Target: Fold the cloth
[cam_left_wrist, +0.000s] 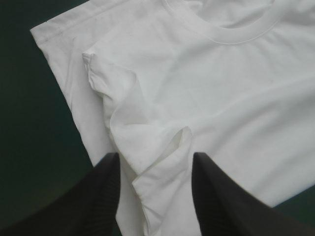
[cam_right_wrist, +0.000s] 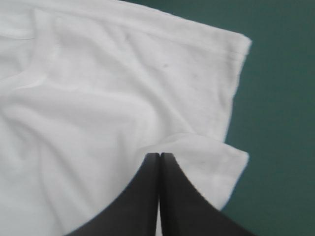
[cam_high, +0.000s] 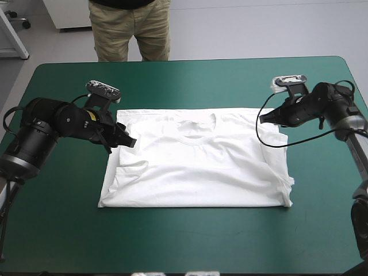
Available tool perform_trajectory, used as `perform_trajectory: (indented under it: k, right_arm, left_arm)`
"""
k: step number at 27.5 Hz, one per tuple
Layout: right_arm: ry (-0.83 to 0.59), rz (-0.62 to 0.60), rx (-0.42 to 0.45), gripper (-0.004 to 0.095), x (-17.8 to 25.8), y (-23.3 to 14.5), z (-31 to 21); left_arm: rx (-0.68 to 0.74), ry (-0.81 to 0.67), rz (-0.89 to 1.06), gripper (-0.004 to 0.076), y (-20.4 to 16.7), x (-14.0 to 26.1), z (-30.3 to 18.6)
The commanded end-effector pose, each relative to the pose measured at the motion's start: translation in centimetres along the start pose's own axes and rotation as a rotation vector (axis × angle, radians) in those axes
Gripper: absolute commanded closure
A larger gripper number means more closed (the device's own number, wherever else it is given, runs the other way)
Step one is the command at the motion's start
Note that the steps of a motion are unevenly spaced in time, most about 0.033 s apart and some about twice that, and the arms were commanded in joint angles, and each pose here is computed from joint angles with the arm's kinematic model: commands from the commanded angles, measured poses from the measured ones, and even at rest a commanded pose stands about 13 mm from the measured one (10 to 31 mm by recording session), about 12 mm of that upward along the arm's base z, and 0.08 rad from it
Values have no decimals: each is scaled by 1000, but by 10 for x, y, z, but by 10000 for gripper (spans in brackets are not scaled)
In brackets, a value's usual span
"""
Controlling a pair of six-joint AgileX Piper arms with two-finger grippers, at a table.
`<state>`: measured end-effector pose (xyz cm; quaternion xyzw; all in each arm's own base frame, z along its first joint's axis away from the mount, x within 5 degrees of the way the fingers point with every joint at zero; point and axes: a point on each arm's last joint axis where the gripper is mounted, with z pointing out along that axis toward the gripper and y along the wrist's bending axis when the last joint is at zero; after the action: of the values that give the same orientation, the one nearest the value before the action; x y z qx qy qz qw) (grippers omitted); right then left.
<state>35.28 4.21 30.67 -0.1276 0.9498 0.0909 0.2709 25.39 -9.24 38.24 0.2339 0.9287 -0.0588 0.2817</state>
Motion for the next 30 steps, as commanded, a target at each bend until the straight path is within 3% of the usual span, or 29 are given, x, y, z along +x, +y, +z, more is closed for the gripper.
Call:
perform_trajectory:
  k: [1,8,12,17,22,26,30]
  right_arm:
    - [-89,-57,-43,921,-10,31,-32]
    - [-32,-149,-85,921,-7,76,-19]
    - [37,-156,-103,921,-1,83,-4]
    - [227,-130,-118,921,23,80,52]
    - [285,-107,-108,921,38,75,85]
    - [250,-121,-108,921,34,76,76]
    - [65,-153,-124,920,22,84,3]
  left_arm:
    - [-6,-98,-11,384,-2,-6,-18]
    - [-3,-101,-17,384,-2,-6,-18]
    - [1,-98,-25,384,-2,-6,-18]
    - [3,-104,-27,384,-2,-6,-18]
    - [4,-100,-27,384,-2,-6,-18]
    - [4,-98,-27,384,-2,-6,-18]
    - [-41,-114,-21,384,0,0,-32]
